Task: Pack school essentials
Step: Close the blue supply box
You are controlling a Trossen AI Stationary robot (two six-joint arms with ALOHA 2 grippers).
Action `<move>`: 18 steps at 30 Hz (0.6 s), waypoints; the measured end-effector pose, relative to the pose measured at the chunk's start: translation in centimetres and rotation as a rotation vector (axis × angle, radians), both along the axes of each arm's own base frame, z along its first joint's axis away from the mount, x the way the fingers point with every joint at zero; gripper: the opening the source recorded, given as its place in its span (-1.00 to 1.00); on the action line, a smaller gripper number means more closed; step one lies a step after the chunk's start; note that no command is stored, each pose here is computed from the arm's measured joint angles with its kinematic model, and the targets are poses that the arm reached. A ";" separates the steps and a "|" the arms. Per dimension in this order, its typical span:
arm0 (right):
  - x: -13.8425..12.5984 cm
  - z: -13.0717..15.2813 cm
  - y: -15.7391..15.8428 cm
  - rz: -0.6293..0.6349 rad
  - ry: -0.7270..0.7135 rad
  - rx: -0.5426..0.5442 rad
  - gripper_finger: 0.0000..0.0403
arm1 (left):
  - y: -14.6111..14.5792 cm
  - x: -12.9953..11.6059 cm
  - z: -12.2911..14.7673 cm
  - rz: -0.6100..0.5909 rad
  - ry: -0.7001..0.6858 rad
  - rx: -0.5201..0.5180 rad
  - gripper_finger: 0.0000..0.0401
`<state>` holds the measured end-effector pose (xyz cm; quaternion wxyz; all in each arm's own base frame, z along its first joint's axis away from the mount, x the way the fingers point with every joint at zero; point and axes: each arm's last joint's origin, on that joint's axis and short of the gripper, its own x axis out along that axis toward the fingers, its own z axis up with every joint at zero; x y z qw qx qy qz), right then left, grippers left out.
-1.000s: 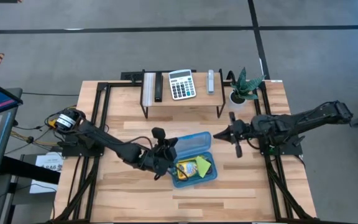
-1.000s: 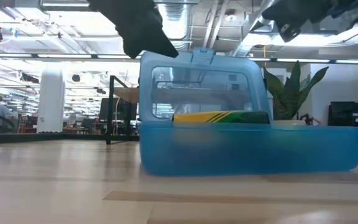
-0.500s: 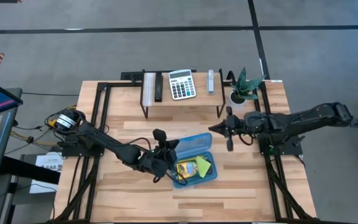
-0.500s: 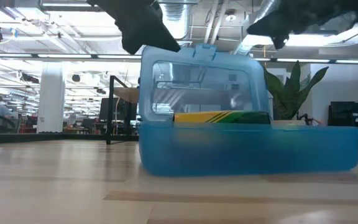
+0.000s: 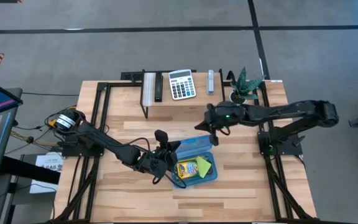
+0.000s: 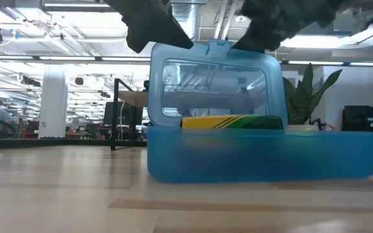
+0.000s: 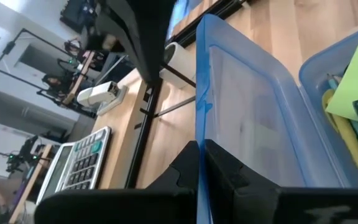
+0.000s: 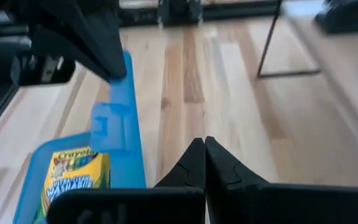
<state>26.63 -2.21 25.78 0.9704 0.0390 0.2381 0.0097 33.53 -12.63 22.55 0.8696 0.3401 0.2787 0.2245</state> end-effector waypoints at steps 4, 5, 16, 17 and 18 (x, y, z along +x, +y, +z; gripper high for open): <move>1.2 -1.1 0.1 0.035 0.086 0.024 -0.96 | 0.0 0.0 0.0 0.000 0.004 0.002 -1.00; 1.5 -1.1 0.3 0.041 0.087 0.024 -0.96 | 0.0 0.0 -0.1 0.000 0.007 0.003 -1.00; 2.0 -1.4 3.0 0.131 0.108 0.035 -0.96 | 0.0 -0.2 -0.3 -0.009 0.027 -0.007 -1.00; 2.0 -1.4 3.2 0.136 0.111 0.037 -0.96 | 0.0 -0.2 -0.3 -0.014 0.029 -0.012 -1.00; 2.0 -1.4 3.3 0.140 0.113 0.040 -0.96 | 0.0 -0.2 -0.3 -0.019 0.030 -0.016 -1.00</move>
